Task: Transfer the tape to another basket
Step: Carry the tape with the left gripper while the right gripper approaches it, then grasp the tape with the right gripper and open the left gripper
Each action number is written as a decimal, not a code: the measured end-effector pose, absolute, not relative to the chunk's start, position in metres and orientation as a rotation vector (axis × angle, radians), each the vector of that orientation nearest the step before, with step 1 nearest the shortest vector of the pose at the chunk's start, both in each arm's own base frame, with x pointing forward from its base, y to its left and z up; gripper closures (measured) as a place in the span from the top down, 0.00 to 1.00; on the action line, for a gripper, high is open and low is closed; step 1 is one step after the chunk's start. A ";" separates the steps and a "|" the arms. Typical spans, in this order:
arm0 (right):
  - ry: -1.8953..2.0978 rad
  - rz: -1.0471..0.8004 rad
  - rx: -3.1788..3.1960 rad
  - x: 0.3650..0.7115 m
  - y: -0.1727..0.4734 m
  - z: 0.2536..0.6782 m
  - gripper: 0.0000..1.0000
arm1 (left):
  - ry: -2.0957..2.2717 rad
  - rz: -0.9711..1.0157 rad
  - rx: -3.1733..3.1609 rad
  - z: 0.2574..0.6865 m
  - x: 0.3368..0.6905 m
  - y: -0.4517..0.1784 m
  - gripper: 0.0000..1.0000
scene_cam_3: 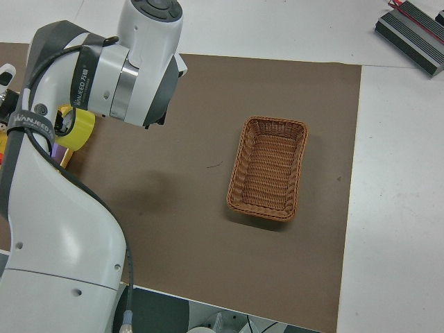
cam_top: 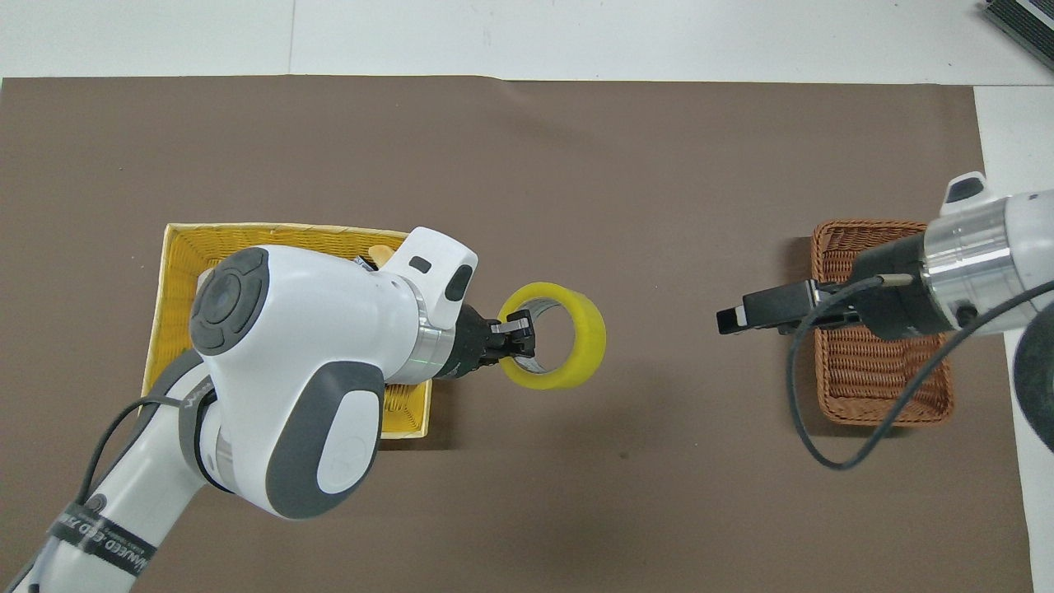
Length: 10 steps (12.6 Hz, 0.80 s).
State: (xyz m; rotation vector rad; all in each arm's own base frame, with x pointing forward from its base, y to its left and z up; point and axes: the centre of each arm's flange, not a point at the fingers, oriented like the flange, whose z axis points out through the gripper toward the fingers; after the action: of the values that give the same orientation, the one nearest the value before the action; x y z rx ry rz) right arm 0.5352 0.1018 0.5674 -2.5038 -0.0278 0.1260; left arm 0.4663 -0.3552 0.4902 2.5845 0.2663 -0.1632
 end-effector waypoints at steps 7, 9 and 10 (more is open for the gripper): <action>0.189 0.266 -2.295 0.553 0.161 0.505 1.00 | 0.264 -0.157 2.565 0.496 0.436 -0.398 0.22; 0.184 0.284 -2.296 0.550 0.160 0.498 1.00 | 0.274 -0.130 2.554 0.499 0.438 -0.398 0.22; 0.161 0.303 -2.294 0.546 0.161 0.494 1.00 | 0.280 -0.106 2.544 0.501 0.440 -0.398 0.22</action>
State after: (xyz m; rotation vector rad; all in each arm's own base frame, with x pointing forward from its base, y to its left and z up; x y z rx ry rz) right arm 0.5463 0.1614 0.4941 -2.2943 0.1611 0.3028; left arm 0.4398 -0.3985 0.5006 2.5439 0.2797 -0.1061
